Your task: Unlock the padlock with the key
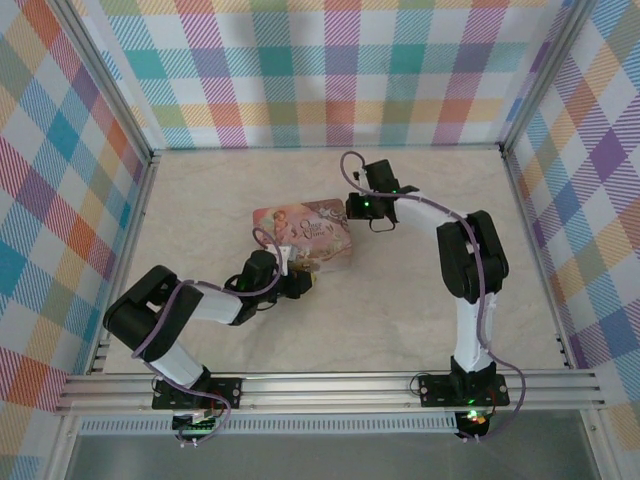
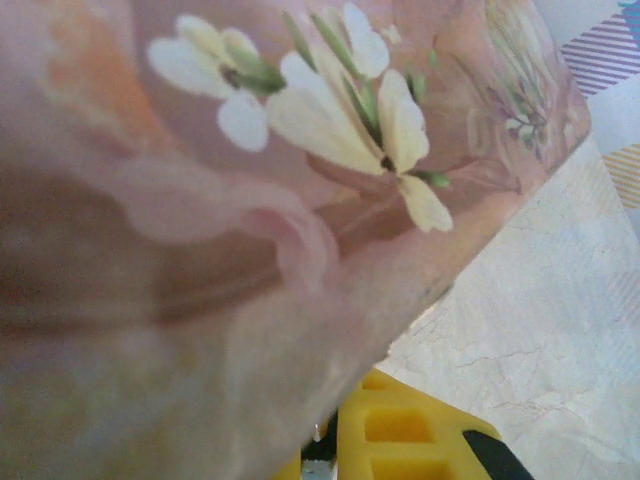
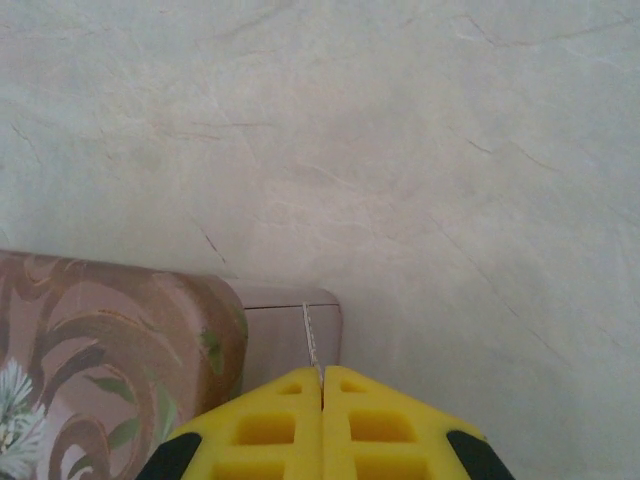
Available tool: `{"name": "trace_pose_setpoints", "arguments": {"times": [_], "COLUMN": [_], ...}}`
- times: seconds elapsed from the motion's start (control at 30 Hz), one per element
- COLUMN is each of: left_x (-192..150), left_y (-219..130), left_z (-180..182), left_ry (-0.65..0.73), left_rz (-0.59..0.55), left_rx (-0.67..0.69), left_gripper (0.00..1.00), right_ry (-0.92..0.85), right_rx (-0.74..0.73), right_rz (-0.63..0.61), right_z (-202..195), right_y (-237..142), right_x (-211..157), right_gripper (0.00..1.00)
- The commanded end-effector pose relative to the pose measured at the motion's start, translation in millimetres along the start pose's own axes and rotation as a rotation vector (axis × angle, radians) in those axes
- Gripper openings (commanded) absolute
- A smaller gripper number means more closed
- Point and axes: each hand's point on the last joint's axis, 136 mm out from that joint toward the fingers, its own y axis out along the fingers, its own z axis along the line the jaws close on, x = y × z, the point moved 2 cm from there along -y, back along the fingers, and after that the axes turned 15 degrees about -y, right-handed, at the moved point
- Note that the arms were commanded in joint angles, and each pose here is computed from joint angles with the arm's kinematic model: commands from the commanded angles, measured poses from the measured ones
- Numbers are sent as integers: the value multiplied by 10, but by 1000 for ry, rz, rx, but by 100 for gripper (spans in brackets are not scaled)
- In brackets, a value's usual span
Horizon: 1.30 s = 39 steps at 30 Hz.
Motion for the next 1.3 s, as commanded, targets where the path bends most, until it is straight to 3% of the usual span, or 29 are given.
{"name": "trace_pose_setpoints", "arguments": {"times": [0.0,0.2,0.37,0.57,0.7,1.27], "left_x": [-19,47,132,193,214,403], "left_y": [82,217,292,331,336,281], "left_z": [-28,-126,-228,-313,-377,-726], "left_ry": [-32,-98,-156,-221,-275,-381], "left_rz": [54,67,70,95,125,170], "left_rx": [-20,-69,-96,-88,-76,-92], "left_gripper": [4,4,4,4,4,4], "right_ry": [-31,-24,57,92,120,166], "right_rx": [70,-3,-72,-102,-84,294], "right_rz": [14,48,30,-5,-34,-274], "right_z": [190,-27,-400,-516,-466,381], "right_y": [74,-11,-322,-687,-914,-1925], "right_x": [85,35,-23,-153,-240,-665], "right_gripper": [0,0,0,0,0,0]}}
